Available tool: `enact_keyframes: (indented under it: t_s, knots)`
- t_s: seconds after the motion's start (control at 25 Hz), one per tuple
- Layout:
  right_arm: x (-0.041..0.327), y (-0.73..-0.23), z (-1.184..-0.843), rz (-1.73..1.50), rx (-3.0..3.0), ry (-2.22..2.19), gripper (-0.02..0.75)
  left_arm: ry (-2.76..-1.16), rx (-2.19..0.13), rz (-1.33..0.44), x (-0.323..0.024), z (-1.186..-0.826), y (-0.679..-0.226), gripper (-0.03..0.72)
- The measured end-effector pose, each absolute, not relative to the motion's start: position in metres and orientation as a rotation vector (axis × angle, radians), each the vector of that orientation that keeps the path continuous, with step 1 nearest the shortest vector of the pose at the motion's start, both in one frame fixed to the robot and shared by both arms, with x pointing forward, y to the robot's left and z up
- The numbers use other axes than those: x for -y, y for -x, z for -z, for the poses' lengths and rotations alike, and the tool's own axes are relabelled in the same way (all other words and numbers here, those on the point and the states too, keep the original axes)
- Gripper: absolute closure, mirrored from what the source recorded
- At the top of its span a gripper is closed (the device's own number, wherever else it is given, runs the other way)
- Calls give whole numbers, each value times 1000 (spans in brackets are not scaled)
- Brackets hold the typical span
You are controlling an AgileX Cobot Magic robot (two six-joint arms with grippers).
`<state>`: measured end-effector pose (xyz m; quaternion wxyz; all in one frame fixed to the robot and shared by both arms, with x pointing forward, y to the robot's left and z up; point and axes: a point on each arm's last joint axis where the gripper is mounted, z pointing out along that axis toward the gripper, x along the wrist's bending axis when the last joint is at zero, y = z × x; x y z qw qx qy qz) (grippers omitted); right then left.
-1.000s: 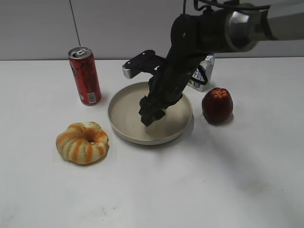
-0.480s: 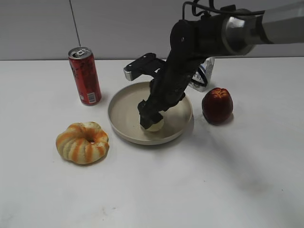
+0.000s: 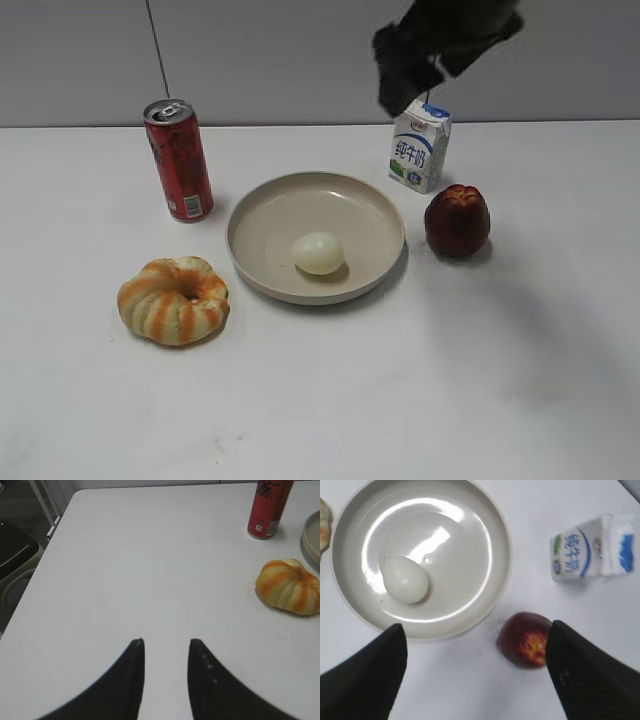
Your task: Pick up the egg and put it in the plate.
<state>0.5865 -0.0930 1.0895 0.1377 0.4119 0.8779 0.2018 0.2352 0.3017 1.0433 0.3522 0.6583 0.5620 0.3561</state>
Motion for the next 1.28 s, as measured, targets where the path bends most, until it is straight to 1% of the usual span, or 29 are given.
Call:
enact_keyframes:
  t_s: [0.04,0.16,0.32,0.44,0.56,0.72,0.92,1.12,1.28]
  knots:
    - [103,-581,-1104,-595,-2512,-1236,81,-1703,-1454,-921,-302,-1043,-235,454]
    - [139,-563,-1131,-584,-2427,-1386,81,-1703,-1454,-921,-302,-1043,-235,454]
    - [187,-532,-1139,-556,-2316,-1577,85,-1703,-1454,-921,-302,-1043,-235,454]
    - [218,-503,-1124,-489,-2247,-1742,87,-1703,-1454,-921,-302,-1043,-235,454]
    - [238,-468,-1104,-448,-2210,-1830,93,-1703,-1454,-921,-302,-1043,-235,454]
    - [251,-417,-1079,-473,-2195,-1875,101,-1703,-1454,-921,-302,-1043,-235,454]
    - [266,-356,-1059,-567,-2153,-1850,123,-1703,-1454,-921,-302,-1043,-235,454]
    - [279,-307,-1048,-732,-2059,-1767,125,-1703,-1454,-921,-302,-1043,-235,453]
    - [286,-282,-1046,-864,-1964,-1682,144,-1703,-1454,-921,-302,-1043,-235,453]
